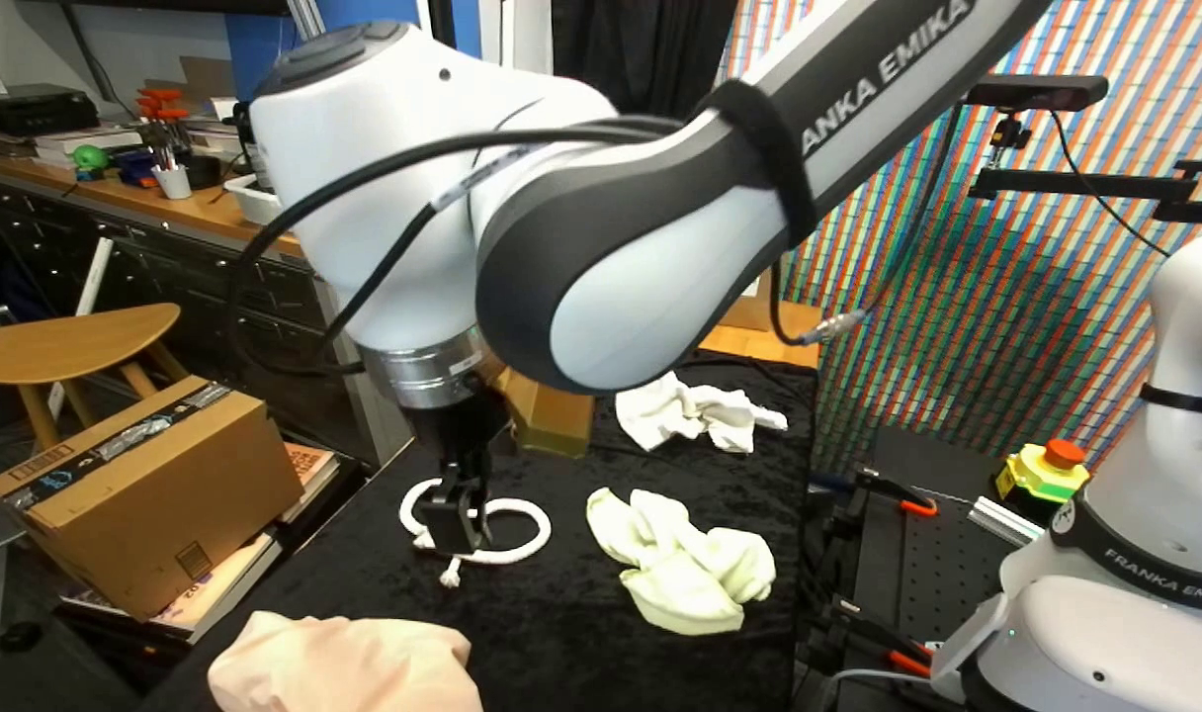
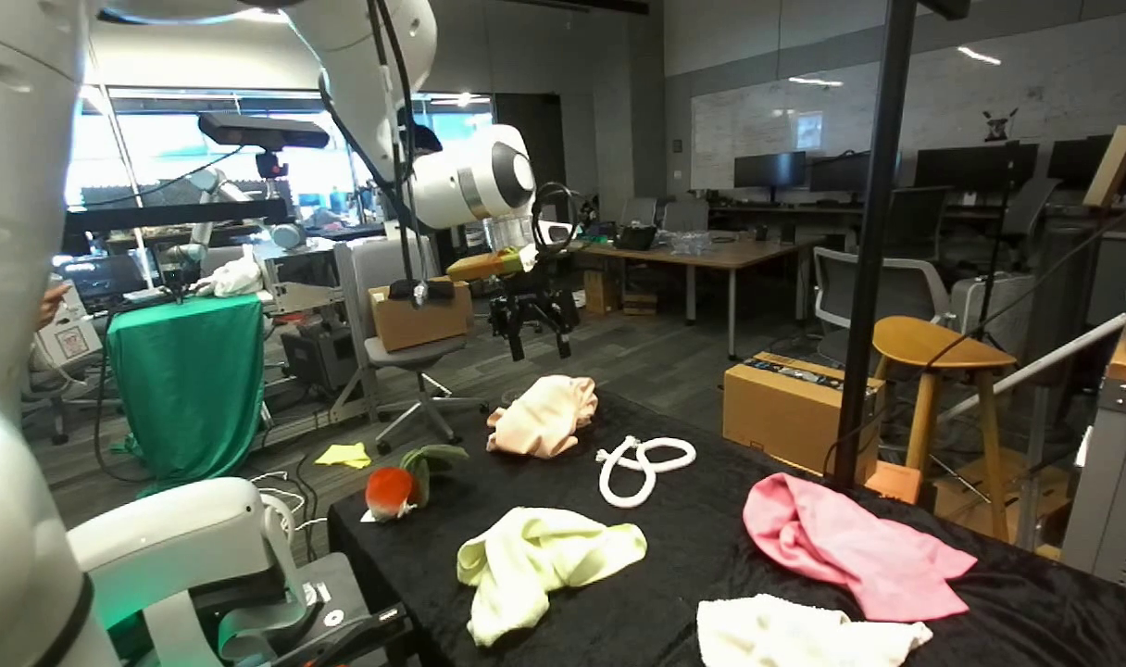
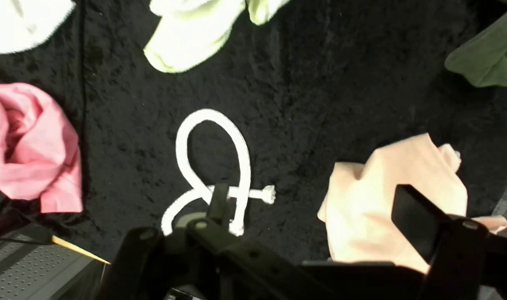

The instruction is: Pile all the objects in the middle of the table

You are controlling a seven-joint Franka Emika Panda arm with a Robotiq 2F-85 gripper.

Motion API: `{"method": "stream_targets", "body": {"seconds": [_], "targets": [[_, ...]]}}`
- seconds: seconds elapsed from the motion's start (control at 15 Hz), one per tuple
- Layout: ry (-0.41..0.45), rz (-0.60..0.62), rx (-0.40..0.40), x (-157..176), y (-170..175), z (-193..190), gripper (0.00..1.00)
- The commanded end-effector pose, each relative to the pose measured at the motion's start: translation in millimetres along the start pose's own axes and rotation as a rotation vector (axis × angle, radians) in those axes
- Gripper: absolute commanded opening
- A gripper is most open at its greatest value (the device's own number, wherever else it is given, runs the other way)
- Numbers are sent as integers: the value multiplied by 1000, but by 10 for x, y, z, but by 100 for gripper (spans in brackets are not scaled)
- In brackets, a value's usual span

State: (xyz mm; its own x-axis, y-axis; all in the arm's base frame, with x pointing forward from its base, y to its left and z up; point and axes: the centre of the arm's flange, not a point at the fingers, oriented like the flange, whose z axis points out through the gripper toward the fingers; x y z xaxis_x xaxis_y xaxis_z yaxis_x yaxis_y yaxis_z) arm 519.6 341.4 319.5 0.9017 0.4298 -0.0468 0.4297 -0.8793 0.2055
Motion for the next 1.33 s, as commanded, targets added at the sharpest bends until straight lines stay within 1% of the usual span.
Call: {"method": "stream_targets", "body": {"seconds": [0.0,0.27,0.47,0.67,0.93,1.07,1.27], "targets": [[61,-11,15,476,-247,182,100],[18,-56,18,817,-529,377,100],[22,-83,16,1069,-728,404,100],[52,-86,20,1262,-923,456,100],[129,-53,37,1246,-1225,600,100],[164,-14,60,1179,-1353,765,100],[233,74,64,1146,-1521,1024,100]]}}
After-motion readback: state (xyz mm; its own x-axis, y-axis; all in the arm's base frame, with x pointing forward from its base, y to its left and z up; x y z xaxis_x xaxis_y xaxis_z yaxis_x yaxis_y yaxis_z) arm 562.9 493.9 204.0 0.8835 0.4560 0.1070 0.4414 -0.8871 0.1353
